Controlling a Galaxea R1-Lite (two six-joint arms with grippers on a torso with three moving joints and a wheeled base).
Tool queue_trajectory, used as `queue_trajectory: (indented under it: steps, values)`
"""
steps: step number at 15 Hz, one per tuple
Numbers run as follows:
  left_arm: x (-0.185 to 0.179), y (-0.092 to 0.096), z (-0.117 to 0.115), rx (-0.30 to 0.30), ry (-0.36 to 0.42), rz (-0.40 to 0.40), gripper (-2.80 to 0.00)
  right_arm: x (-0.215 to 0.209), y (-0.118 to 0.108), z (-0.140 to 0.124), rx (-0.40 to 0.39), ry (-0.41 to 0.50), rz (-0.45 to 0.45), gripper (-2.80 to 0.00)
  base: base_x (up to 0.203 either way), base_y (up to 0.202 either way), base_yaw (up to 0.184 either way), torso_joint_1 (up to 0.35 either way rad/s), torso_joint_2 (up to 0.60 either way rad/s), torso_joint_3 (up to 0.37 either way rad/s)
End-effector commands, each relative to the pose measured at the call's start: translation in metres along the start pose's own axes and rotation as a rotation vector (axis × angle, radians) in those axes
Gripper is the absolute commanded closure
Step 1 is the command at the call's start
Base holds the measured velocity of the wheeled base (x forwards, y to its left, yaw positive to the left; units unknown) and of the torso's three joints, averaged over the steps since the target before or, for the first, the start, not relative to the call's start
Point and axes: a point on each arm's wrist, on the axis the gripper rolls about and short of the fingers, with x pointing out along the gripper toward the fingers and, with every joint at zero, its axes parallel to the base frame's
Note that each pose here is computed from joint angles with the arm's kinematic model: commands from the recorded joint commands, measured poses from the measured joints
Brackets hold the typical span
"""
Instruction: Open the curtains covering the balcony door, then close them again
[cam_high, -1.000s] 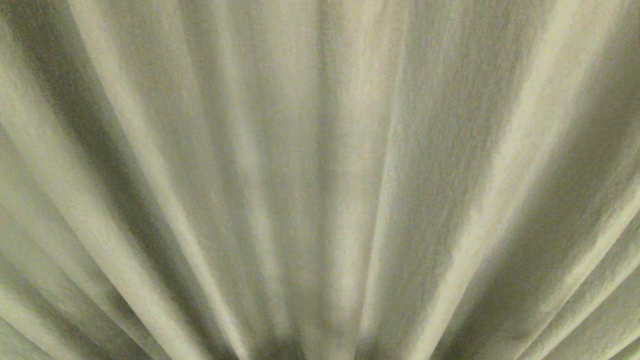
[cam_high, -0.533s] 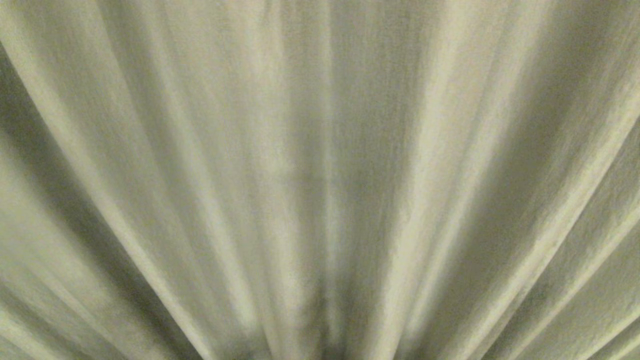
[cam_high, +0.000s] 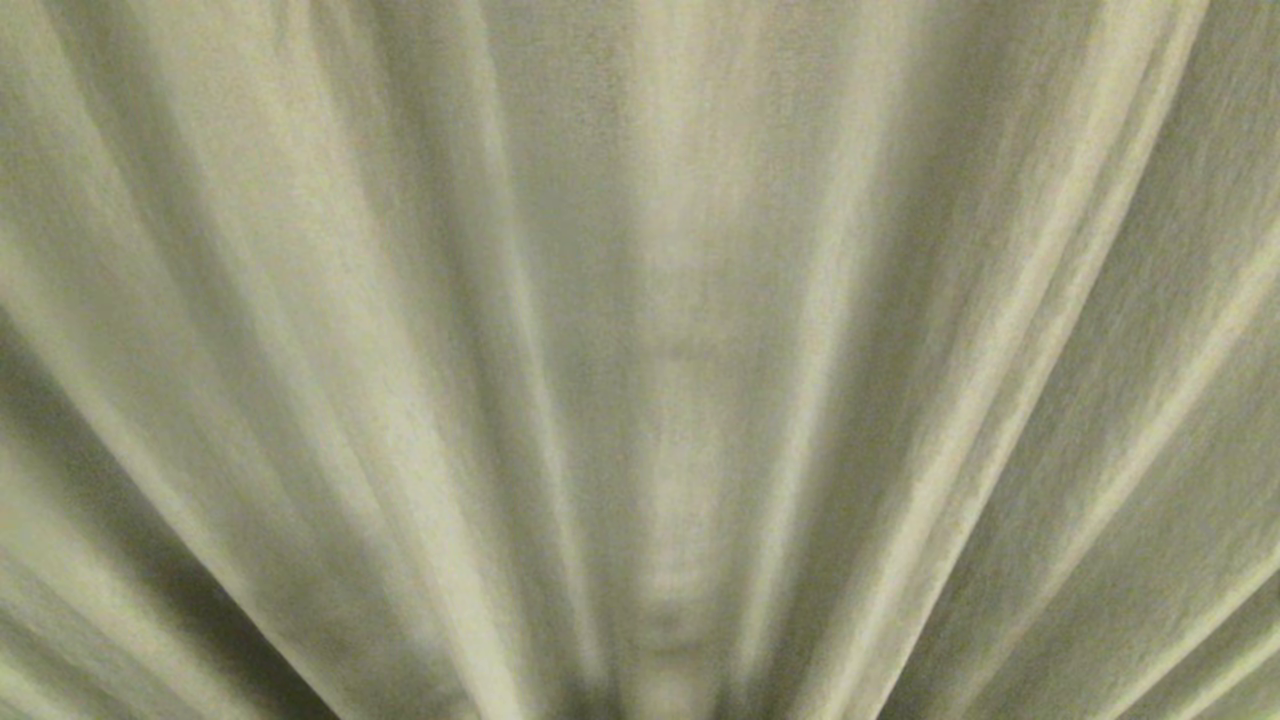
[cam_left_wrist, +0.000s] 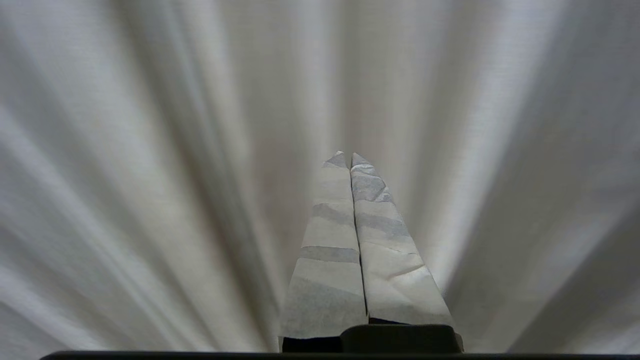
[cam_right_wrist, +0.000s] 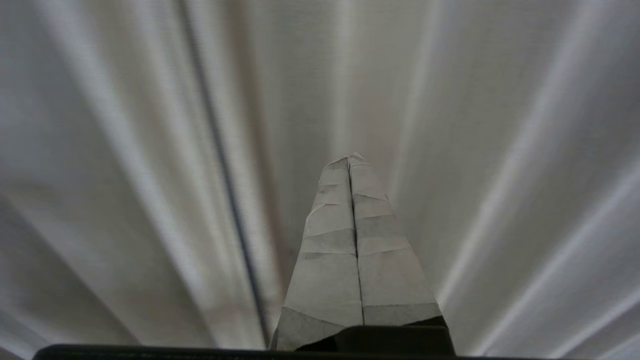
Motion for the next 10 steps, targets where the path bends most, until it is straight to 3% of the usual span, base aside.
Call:
queue_trajectory:
  steps: [1,10]
  values:
    - [-0.0001,0.0,0.0,0.0,-0.002,0.0,0.0,0.0001,0.0,0.0002,0.0,0.001,0.001,0.0,0.0,-0.191,0.001,0.002,-0.01,0.005]
    - [0.0,0.0,-0.0003,0.002,-0.001,0.0,0.0,0.0001,0.0,0.0001,-0.001,0.001,0.0,0.0,0.0,-0.191,0.002,0.003,0.0,0.003]
